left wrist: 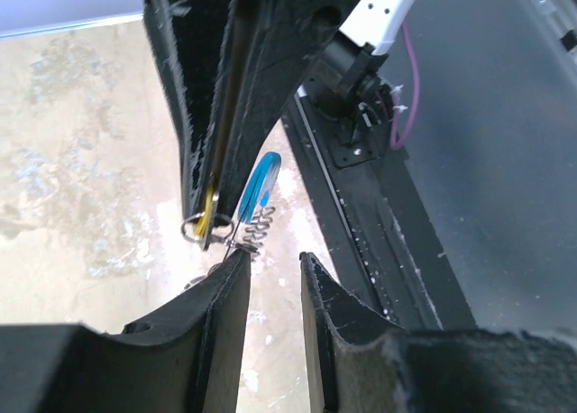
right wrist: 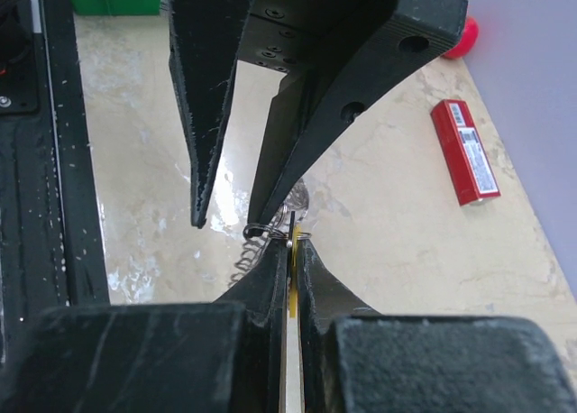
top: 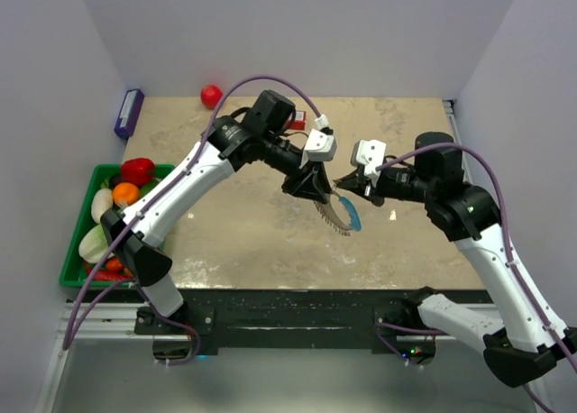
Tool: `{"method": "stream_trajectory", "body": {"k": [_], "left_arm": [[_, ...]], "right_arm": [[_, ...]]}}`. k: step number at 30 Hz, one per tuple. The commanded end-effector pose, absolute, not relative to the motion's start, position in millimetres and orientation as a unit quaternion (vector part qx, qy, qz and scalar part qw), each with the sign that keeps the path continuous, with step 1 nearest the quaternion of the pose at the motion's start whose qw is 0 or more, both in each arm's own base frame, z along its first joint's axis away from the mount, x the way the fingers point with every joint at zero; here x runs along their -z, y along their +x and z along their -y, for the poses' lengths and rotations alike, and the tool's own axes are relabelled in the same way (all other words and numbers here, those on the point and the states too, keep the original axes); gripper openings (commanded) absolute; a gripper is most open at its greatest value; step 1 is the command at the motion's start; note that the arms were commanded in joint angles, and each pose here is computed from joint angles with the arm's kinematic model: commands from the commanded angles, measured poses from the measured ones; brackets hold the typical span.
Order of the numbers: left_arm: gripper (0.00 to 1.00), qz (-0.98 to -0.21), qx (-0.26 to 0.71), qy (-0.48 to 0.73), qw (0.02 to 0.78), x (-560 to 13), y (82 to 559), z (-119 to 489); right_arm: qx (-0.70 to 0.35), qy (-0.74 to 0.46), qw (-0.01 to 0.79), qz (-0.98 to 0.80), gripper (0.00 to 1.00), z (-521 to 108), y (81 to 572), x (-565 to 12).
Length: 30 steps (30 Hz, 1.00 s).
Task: Remove the keys from the keyring
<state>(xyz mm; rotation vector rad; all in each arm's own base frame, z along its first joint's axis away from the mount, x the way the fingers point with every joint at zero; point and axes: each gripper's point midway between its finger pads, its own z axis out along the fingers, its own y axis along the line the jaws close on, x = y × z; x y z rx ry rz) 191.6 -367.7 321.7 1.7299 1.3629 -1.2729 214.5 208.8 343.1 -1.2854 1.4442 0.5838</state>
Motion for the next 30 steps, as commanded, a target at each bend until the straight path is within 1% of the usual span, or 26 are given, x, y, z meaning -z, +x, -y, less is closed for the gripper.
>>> {"method": "stream_trajectory", "body": {"k": [1, 10, 20, 21, 24, 30], "left_arm": [[0.34, -0.506, 0.440, 0.648, 0.361, -356, 200, 358], [0.35, -0.521, 0.407, 0.639, 0.393, -365, 215, 349], [0.36, -0.557, 0.349, 0.604, 0.451, -369, 255, 347], [0.41, -0.550, 0.342, 0.601, 0.468, -374, 260, 348], [0.50, -0.539, 0.341, 0.605, 0.478, -377, 261, 349], [0.60, -0.521, 0.378, 0.619, 0.449, -370, 257, 363]], "right_arm": [[-0.218, -0.558, 0.572, -0.560, 0.00, -207, 213, -378], [-0.192, -0.592, 0.575, -0.531, 0.00, -205, 211, -386], [-0.165, -0.670, 0.568, -0.449, 0.00, -206, 198, -392], [-0.164, -0.677, 0.566, -0.441, 0.00, -206, 195, -392], [-0.158, -0.689, 0.569, -0.420, 0.00, -207, 192, -398], [-0.150, -0.708, 0.563, -0.399, 0.00, -208, 192, -401]]}}
